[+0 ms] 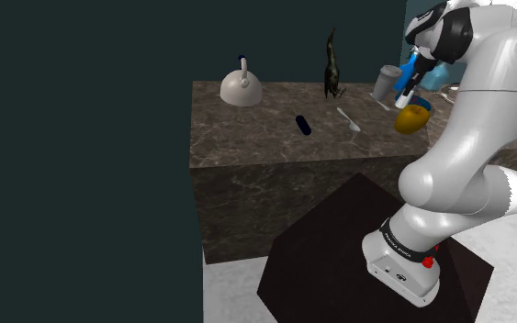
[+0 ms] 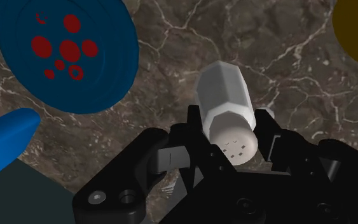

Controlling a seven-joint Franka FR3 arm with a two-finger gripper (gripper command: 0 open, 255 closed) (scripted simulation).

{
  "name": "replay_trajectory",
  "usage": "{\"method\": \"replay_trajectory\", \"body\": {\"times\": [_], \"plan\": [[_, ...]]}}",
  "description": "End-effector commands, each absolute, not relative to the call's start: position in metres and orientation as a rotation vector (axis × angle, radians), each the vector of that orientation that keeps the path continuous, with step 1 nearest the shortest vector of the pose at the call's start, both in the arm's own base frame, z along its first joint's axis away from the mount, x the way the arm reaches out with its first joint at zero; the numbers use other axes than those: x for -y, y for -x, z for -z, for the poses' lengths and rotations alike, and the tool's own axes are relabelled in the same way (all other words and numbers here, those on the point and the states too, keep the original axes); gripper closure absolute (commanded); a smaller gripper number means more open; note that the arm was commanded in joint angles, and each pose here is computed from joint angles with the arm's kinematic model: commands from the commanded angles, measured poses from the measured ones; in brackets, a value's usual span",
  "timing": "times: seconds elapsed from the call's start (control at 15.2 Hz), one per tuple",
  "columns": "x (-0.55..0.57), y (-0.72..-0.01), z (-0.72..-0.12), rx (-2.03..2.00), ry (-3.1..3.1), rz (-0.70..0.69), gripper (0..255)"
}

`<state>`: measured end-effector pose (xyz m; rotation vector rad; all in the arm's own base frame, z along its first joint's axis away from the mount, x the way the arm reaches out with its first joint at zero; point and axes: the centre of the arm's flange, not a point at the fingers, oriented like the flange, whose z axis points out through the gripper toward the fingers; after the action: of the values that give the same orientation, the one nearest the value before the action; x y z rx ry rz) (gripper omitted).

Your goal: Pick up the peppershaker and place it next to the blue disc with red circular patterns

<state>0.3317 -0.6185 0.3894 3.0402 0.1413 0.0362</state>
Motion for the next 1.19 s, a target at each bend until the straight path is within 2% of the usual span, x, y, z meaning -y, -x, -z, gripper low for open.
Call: {"method": "replay_trajectory", "body": {"times": [0.0,0.2,0.73,0.79,1.12], "plan": [[0.618,-0.333,-0.378,-0.141,-3.04,-0.037,255],[0.618,-0.333,-0.361,-0.141,-3.04,-0.037,255],[0.618,-0.333,-0.361,-0.141,-3.04,-0.037,255],[0.618,-0.333,-0.361,-0.141,-3.04,-0.037,0],[0.618,-0.333,-0.361,-0.141,-3.04,-0.036,0]]}}
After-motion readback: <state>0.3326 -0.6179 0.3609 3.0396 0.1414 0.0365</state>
